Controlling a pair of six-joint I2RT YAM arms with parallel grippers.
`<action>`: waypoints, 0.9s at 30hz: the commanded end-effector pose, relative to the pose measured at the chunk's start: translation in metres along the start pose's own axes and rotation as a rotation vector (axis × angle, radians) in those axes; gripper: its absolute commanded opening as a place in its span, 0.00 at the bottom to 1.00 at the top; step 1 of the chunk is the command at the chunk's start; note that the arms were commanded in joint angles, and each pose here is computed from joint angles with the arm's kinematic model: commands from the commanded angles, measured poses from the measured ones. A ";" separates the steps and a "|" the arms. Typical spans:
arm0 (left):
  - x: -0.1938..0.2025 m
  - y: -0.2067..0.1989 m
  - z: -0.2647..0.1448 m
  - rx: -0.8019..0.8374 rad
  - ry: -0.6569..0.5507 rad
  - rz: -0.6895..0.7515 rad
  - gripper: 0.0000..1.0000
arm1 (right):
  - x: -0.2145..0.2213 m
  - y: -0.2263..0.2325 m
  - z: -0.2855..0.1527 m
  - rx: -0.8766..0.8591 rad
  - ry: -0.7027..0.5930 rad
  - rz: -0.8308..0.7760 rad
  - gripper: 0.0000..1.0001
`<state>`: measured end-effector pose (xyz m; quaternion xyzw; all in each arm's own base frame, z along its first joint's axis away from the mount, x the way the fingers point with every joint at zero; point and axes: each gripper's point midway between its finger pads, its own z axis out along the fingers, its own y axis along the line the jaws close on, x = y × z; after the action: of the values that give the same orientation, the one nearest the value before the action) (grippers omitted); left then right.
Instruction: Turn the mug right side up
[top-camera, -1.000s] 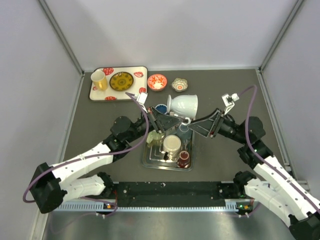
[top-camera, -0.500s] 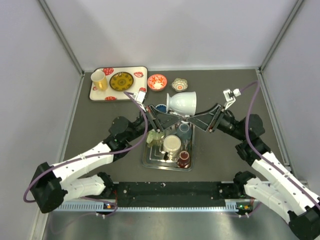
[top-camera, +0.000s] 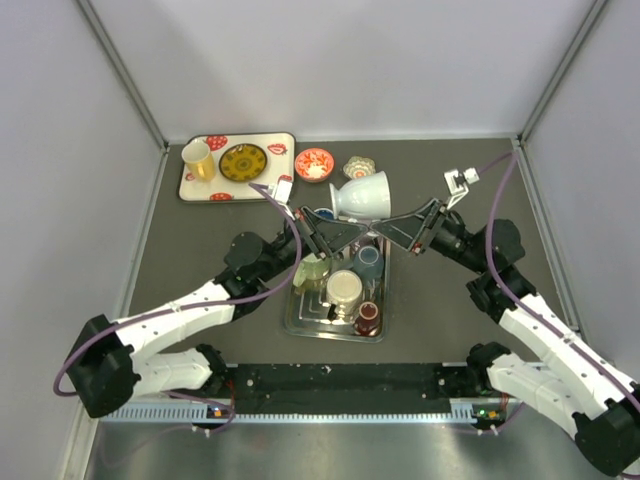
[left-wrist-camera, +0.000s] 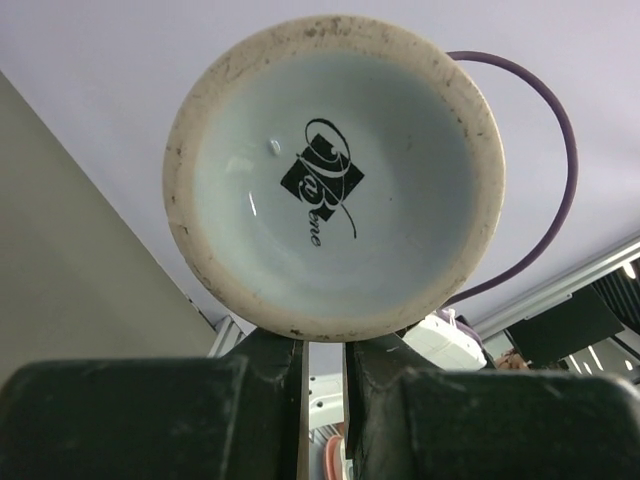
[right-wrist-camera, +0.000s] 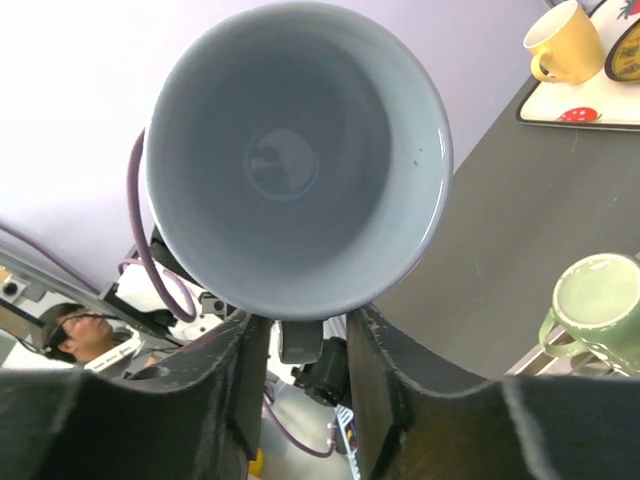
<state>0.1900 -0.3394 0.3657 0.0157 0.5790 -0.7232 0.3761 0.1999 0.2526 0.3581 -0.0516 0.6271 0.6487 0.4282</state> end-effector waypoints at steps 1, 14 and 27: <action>0.032 -0.038 -0.003 0.157 0.149 0.002 0.00 | -0.023 0.036 0.008 -0.097 -0.062 -0.063 0.28; 0.026 -0.024 -0.010 0.119 0.086 0.006 0.31 | -0.018 0.024 0.002 -0.013 -0.040 -0.118 0.00; -0.007 -0.021 -0.029 0.048 -0.005 0.074 0.51 | -0.026 0.019 -0.013 0.116 -0.054 -0.176 0.00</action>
<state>0.1741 -0.3263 0.3633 0.0389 0.5740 -0.7240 0.3807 0.2023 0.2488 0.3228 -0.0520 0.6923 0.5878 0.4153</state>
